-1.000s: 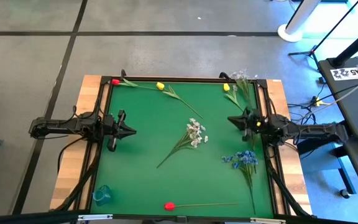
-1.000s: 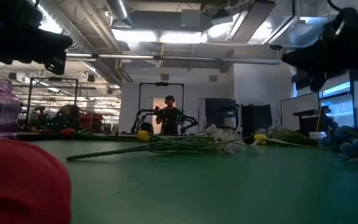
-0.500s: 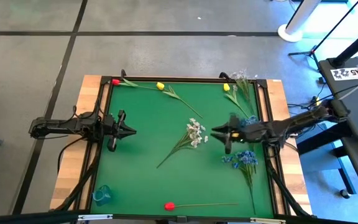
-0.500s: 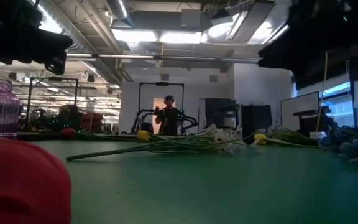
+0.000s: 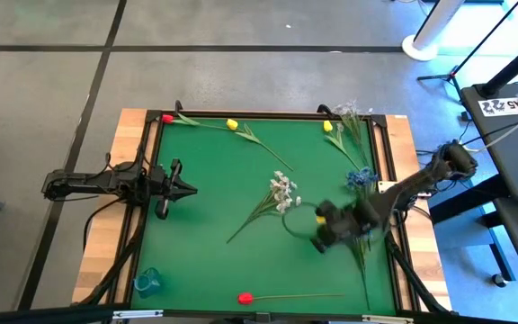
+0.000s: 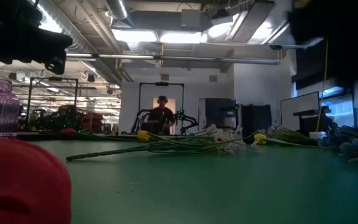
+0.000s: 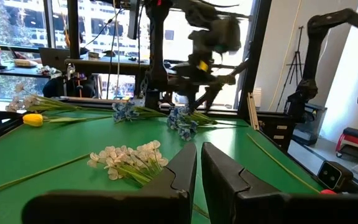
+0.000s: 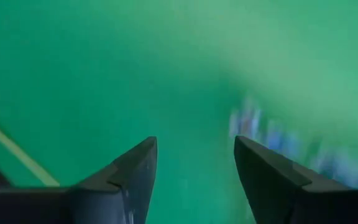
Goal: Sort flowers into vase by color
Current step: Put the bottom blue flowers into the blue vase
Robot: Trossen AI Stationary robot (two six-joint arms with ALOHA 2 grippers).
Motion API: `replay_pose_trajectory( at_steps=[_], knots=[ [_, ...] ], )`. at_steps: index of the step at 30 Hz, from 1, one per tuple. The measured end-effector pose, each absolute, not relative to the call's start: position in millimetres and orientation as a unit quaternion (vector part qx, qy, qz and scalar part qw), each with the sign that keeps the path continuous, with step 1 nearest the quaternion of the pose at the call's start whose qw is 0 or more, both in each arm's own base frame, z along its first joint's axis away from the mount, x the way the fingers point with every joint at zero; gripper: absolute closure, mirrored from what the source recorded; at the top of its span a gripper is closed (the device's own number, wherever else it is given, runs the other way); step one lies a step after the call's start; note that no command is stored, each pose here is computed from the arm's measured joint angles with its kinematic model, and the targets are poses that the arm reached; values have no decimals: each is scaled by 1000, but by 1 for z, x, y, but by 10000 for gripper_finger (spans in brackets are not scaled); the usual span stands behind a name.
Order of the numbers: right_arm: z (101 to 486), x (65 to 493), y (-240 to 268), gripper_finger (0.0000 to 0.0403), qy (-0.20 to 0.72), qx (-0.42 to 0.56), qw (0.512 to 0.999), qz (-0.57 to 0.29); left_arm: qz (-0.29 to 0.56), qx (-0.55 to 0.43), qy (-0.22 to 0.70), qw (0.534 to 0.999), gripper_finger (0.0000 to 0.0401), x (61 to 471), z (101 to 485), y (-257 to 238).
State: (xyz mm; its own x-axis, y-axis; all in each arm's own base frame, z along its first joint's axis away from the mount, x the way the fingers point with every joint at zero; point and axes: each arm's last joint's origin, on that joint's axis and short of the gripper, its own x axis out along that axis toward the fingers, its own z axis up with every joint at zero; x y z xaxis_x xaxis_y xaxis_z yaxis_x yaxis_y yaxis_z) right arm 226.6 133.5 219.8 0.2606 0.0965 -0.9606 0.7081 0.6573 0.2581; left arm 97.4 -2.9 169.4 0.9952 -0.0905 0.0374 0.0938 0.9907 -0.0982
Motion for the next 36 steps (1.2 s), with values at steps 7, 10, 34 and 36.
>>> replay_pose_trajectory(
  at_steps=[7, 10, 34, 36],
  knots=[
    [205, 187, 151, 190, 691, 351, 534, -338, -46, -50, -18, 998, 379, 97, 170, -3],
    [205, 182, 162, 180, 685, 372, 524, -343, -46, -50, -18, 998, 379, 97, 170, -3],
    [141, 162, 150, 234, 612, 450, 500, -416, -49, -58, -59, 995, 379, 97, 178, -3],
    [144, 165, 151, 279, 604, 446, 511, -417, -49, -58, -60, 995, 379, 97, 178, -3]
  ],
)
